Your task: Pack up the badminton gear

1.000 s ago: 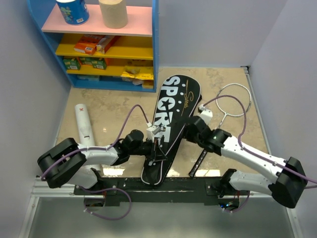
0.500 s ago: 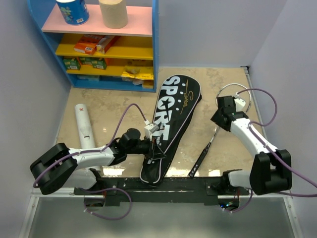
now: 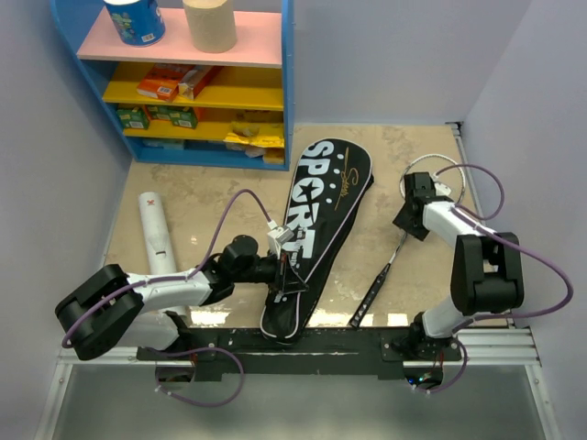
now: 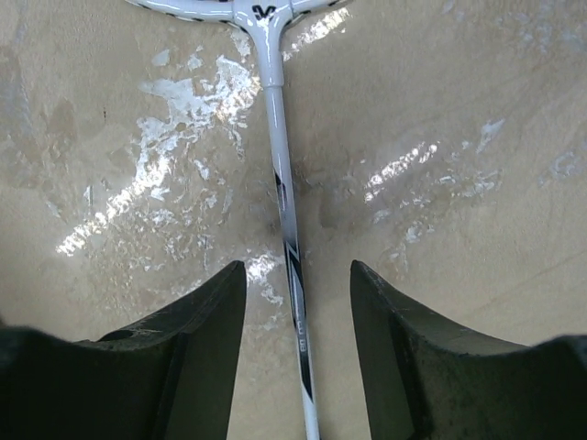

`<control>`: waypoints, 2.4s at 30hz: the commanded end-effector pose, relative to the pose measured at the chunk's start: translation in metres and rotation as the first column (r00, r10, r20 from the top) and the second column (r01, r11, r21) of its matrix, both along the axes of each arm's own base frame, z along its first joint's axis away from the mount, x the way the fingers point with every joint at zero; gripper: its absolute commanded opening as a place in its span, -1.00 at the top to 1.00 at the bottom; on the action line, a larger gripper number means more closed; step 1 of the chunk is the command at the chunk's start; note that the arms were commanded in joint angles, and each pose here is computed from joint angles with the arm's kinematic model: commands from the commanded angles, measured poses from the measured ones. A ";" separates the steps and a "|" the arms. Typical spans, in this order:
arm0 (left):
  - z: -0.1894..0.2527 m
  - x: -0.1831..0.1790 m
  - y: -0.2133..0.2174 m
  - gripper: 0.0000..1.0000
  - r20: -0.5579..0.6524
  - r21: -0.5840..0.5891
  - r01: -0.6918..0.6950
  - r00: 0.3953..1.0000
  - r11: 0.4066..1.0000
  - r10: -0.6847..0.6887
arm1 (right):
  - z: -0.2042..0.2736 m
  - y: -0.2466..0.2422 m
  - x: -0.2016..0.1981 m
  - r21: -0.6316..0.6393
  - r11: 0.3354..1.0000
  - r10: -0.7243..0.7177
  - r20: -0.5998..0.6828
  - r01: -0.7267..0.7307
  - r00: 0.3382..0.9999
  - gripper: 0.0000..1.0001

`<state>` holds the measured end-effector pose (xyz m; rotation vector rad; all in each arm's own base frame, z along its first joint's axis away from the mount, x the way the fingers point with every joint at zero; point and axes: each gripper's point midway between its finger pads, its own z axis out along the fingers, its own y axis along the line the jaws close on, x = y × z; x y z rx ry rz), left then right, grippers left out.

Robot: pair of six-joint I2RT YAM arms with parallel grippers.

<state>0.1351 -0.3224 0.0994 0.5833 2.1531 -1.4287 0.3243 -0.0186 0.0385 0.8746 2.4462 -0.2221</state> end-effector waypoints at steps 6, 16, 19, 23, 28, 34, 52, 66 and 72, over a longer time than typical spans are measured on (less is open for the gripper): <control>0.028 0.006 -0.007 1.00 0.074 -0.103 0.039 0.997 0.994 -0.032 | -0.006 -0.007 0.024 -0.018 1.000 0.018 0.019 -0.018 1.000 0.05; 0.025 0.007 -0.007 1.00 0.063 -0.102 0.037 0.998 0.994 -0.031 | -0.031 -0.004 0.015 0.016 0.998 0.055 -0.040 -0.055 0.998 0.79; 0.026 0.007 -0.007 1.00 0.063 -0.102 0.041 0.997 0.994 -0.034 | -0.033 -0.002 0.012 0.030 0.997 0.067 -0.038 -0.066 0.997 1.00; 0.029 0.008 -0.008 1.00 0.064 -0.105 0.039 0.997 0.994 -0.032 | -0.024 0.001 0.013 0.039 0.996 0.081 0.005 -0.082 0.997 1.00; 0.030 0.012 -0.009 1.00 0.073 -0.095 0.028 0.997 0.995 -0.021 | 0.011 0.002 0.017 0.033 0.994 0.100 0.087 -0.103 0.991 1.00; 0.028 0.021 -0.011 1.00 0.078 -0.077 0.011 0.997 0.997 -0.005 | 0.047 0.008 0.001 0.042 0.987 0.144 0.154 -0.152 0.977 1.00; 0.056 0.078 -0.015 1.00 0.120 -0.091 -0.103 0.986 0.991 0.113 | 0.089 0.107 -0.096 0.166 0.921 0.312 0.233 -0.354 0.921 1.00; 0.067 0.135 -0.020 1.00 0.113 -0.116 -0.142 0.981 0.983 0.155 | 0.073 0.122 -0.138 0.218 0.875 0.405 0.158 -0.431 0.901 1.00; 0.072 0.136 -0.024 1.00 0.107 -0.134 -0.126 0.984 0.983 0.141 | 0.058 0.138 -0.141 0.231 0.855 0.447 0.127 -0.464 0.886 1.00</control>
